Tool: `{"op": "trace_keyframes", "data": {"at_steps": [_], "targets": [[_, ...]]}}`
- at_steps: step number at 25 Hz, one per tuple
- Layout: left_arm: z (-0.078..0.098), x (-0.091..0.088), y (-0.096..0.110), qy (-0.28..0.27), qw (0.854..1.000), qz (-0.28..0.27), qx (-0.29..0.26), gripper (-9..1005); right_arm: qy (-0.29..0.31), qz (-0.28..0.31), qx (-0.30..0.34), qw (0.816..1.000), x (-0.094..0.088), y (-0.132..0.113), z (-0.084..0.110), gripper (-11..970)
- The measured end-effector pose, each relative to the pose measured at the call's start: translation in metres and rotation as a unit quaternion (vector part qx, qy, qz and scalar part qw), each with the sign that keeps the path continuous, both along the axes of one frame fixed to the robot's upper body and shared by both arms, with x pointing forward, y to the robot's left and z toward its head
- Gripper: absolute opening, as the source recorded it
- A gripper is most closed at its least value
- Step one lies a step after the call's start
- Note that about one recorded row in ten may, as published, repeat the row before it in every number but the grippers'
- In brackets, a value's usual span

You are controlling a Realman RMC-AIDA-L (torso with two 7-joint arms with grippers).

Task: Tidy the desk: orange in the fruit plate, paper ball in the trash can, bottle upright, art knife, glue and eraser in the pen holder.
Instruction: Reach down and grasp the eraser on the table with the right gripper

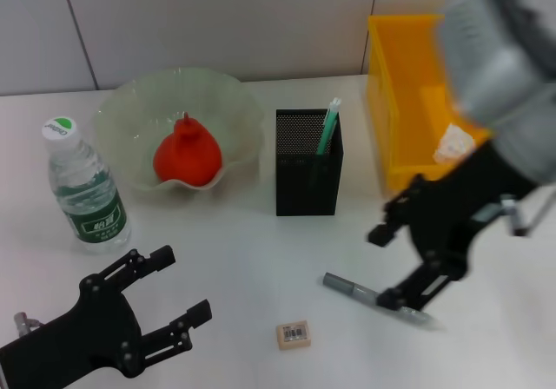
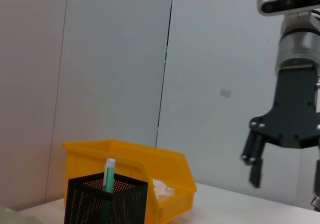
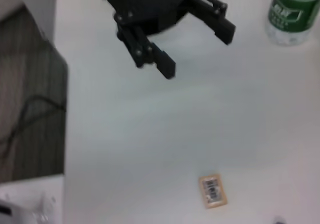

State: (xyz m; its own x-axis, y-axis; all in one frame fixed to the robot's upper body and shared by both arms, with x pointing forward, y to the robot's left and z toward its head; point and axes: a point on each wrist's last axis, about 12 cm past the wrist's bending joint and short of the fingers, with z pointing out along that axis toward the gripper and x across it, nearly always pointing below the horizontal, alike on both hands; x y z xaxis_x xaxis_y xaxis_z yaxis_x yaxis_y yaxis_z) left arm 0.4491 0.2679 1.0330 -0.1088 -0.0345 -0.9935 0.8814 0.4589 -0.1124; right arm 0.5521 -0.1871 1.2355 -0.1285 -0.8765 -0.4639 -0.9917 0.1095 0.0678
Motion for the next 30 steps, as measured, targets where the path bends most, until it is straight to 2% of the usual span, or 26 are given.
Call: {"op": "trace_keyframes", "data": {"at_steps": [4,5,9,18,24,30], "targets": [[0.001,0.000,0.004,0.007,1.000,0.000,0.001,847,-0.017,0.030,-0.063,0.997,0.005,0.044,-0.004,770],[0.001,0.000,0.006,0.008,1.000,0.000,0.003,847,-0.017,0.030,-0.063,0.997,0.005,0.044,-0.004,770],[0.003,0.004,0.011,0.013,1.000,-0.010,0.015,847,-0.014,0.040,-0.100,0.994,0.010,0.073,-0.013,769],[-0.001,0.014,0.007,0.031,0.998,-0.024,0.049,847,-0.028,0.071,-0.121,0.990,0.007,0.094,-0.037,768],[-0.004,0.013,0.007,0.039,0.998,-0.024,0.054,847,-0.041,0.100,-0.121,0.987,0.000,0.104,-0.058,768],[-0.005,0.008,0.009,0.055,0.996,-0.036,0.054,847,-0.044,0.109,-0.121,0.986,-0.004,0.108,-0.071,767]]}}
